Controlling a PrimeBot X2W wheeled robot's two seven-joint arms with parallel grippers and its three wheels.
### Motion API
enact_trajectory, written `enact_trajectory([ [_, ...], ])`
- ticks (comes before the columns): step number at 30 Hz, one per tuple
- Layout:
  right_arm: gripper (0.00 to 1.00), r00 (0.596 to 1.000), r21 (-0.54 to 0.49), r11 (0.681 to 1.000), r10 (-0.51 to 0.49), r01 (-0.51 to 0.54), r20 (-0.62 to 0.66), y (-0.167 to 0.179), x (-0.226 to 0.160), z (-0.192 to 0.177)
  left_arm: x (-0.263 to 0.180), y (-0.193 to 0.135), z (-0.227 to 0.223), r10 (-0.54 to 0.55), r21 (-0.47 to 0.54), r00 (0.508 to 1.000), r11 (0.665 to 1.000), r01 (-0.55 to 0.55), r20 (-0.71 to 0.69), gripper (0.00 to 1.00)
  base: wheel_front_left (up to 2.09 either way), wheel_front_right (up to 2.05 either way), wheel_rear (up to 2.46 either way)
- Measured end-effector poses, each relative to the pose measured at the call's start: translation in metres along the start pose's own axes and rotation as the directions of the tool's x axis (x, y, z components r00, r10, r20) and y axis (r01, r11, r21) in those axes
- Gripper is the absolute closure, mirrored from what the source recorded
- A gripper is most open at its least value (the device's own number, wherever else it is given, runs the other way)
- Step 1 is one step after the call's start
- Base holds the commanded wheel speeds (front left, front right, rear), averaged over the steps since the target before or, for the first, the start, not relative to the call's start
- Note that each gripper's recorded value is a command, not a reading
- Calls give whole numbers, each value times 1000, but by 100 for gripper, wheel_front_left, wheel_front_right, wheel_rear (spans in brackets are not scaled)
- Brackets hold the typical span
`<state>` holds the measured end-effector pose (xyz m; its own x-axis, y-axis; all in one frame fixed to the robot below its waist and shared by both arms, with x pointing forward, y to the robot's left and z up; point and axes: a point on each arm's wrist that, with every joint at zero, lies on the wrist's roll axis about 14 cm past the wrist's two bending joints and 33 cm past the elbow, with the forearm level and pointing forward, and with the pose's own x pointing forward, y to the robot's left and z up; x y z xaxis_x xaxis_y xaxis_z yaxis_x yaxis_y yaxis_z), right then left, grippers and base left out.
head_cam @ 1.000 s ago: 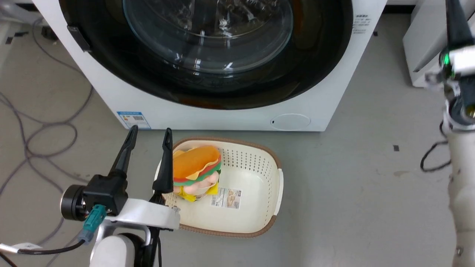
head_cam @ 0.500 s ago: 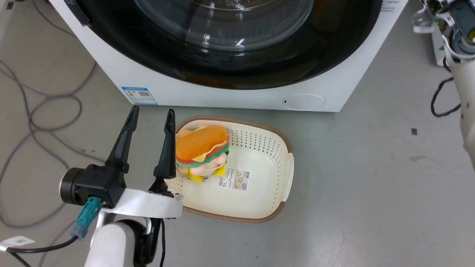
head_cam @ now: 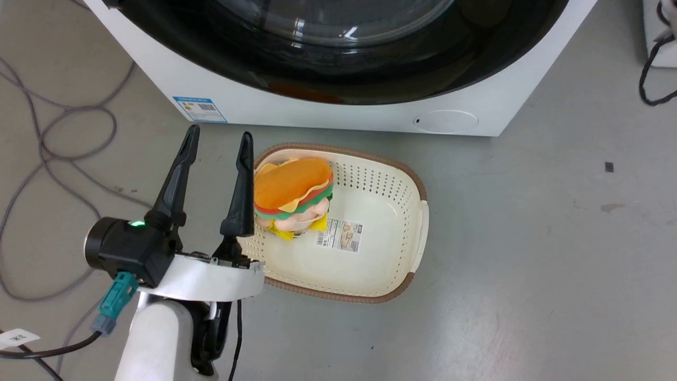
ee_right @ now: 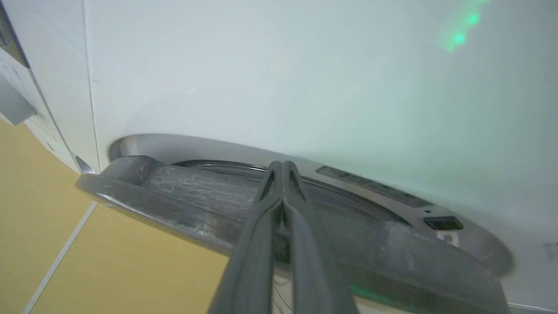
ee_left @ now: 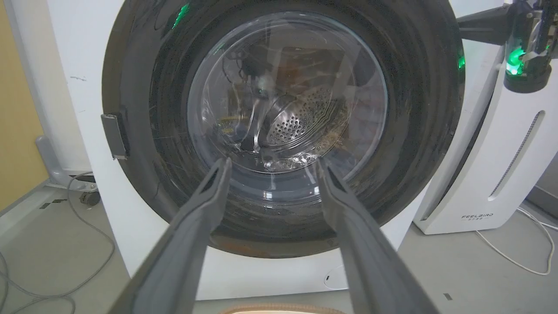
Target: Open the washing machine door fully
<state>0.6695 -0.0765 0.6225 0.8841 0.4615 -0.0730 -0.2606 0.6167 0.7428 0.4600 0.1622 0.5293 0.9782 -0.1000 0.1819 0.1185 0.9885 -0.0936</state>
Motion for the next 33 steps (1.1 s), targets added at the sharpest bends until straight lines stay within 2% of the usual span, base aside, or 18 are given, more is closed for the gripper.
enact_trajectory([
  [9,100,984,-5,1000,-15,14,-178,2,10,-16,5,0,1,-5,-14,1000,1000,5,23,0,0,0,0],
  [17,100,951,43,999,-18,33,-309,3,8,-29,6,-4,3,-15,-29,999,999,16,39,0,0,0,0],
  [26,100,920,77,997,5,27,-393,17,-12,-33,1,-8,16,-26,-27,997,999,28,67,0,0,0,0],
  [33,100,888,80,997,18,21,-459,24,-41,-53,-22,-9,19,-16,-19,999,1000,17,43,0,0,0,0],
])
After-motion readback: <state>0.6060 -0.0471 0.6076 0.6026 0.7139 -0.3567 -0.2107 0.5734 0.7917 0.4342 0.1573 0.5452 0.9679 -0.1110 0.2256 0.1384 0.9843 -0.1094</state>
